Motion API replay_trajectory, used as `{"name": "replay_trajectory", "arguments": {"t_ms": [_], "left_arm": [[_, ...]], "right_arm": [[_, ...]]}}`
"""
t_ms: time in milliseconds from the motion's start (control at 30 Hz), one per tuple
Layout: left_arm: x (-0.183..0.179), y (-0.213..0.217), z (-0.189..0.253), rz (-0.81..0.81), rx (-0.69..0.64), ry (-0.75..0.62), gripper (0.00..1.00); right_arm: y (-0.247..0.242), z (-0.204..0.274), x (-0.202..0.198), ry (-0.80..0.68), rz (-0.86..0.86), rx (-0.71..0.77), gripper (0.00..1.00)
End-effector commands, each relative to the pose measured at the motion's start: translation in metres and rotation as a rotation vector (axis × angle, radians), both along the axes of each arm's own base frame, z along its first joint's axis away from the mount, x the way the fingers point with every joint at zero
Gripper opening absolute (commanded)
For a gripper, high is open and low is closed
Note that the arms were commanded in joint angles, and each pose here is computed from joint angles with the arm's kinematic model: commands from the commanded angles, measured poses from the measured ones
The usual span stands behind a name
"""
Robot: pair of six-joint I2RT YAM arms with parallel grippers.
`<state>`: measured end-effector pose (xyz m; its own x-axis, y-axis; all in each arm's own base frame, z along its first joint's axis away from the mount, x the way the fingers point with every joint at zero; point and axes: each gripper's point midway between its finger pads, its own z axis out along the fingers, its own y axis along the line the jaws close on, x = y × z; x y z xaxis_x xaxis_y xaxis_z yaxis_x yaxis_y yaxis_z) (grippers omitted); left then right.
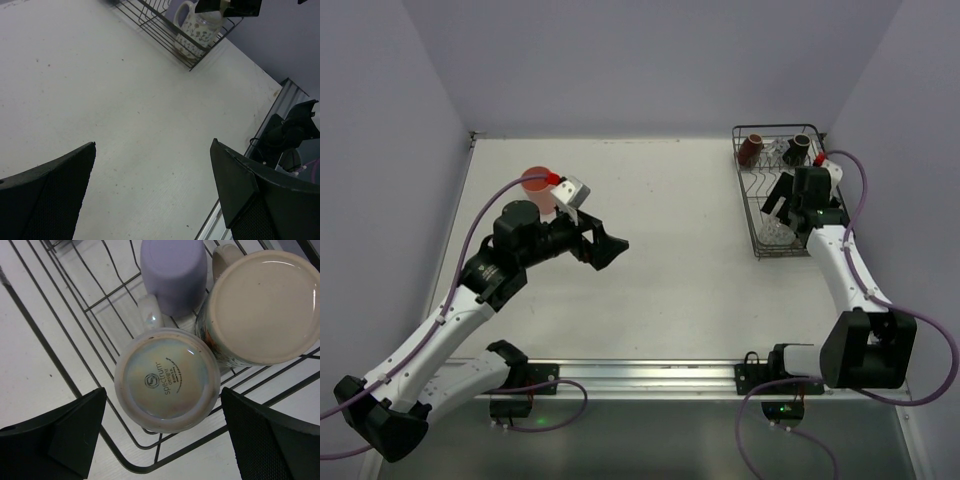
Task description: Unload the cups from the dish rack
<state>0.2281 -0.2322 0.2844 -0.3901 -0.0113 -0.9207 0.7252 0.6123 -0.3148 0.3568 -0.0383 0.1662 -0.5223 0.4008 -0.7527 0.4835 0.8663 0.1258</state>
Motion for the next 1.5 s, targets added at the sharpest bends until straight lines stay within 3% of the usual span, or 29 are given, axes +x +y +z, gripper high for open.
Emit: {"name": "replay_trajectory", "arguments": {"t_ms": [0, 1100, 1167, 1300, 1467], "left_arm": [[0.0, -0.003, 0.008, -0.019, -0.009, -0.045, 1.0], [0.006, -0.004, -0.001, -0.013, 0.013, -0.031, 1.0], [0.005, -0.005, -0.002, -0.017, 0.014, -0.028, 1.0], [0.005, -0.008, -0.003, -0.03, 0.004, -0.012, 1.0], [0.001, -0.019, 0.0, -0.082, -0.039, 0.017, 1.0]], "right_arm": [[-0.013, 0.007, 0.0, 0.009, -0.03, -0.044, 0.99], [-0.01, -0.042, 0.024, 0.133, 0.003, -0.032, 0.99], [-0.01, -0.038, 0.027, 0.118, 0.003, -0.035, 0.95], [0.0, -0.018, 0.029, 0.016, 0.033, -0.025, 0.7], [0.018, 0.035, 0.029, -0.19, 0.084, -0.026, 0.57]]}}
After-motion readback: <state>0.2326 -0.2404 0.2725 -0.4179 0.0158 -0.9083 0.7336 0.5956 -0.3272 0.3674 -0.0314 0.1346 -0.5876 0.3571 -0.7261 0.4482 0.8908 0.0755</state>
